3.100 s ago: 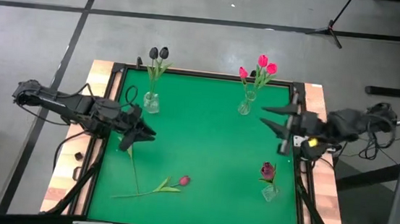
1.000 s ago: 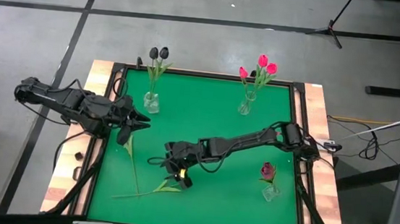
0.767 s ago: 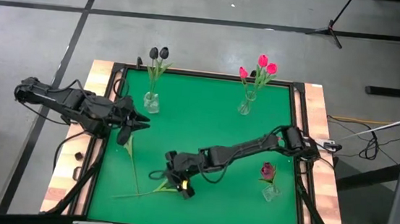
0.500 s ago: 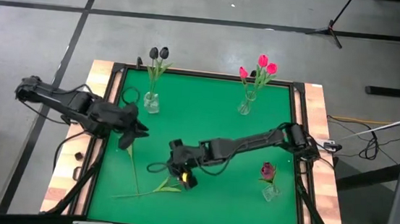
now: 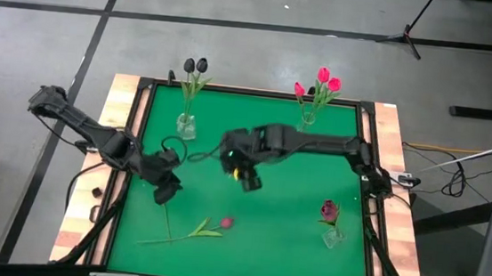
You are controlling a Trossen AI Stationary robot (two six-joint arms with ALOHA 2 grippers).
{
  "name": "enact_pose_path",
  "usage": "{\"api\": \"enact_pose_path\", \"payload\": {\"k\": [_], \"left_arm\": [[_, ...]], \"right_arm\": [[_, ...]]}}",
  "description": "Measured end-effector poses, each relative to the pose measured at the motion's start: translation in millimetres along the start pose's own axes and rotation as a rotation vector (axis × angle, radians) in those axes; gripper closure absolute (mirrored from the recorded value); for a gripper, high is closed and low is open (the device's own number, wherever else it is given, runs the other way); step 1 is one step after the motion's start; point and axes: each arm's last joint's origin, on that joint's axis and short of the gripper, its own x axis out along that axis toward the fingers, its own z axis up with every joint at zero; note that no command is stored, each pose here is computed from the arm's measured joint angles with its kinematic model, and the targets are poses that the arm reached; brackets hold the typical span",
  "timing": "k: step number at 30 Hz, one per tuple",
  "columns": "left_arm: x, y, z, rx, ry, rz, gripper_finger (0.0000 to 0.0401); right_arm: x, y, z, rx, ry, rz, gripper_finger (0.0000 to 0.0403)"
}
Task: Sort flowers into vase by color
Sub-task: Put the red flower into the bottom transparent vase
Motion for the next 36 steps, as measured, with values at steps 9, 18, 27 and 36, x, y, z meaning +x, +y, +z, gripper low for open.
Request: {"api": "enact_pose_path", "payload": {"k": [9,18,27,36], "left_arm": [[30,-21,-29,0.011,0.020,0.106,0.0282],[65,-35,-58,0.089,0.090,0.170,0.0282],[88,-53,-82,0.140,0.100,0.081,0.0282],[99,-90,-90,0.299,0.144,0.022,0.0282]], "right_arm": [[-48,-21,-30,0.097,0.106,-0.013,0.0194],[-51,-20,-28,0.110,0.071,-0.018,0.0194],[-51,-21,-27,0.111,0.064,-0.021,0.0194],[-51,-21,-27,0.111,0.067,-0.020,0.0194]]}}
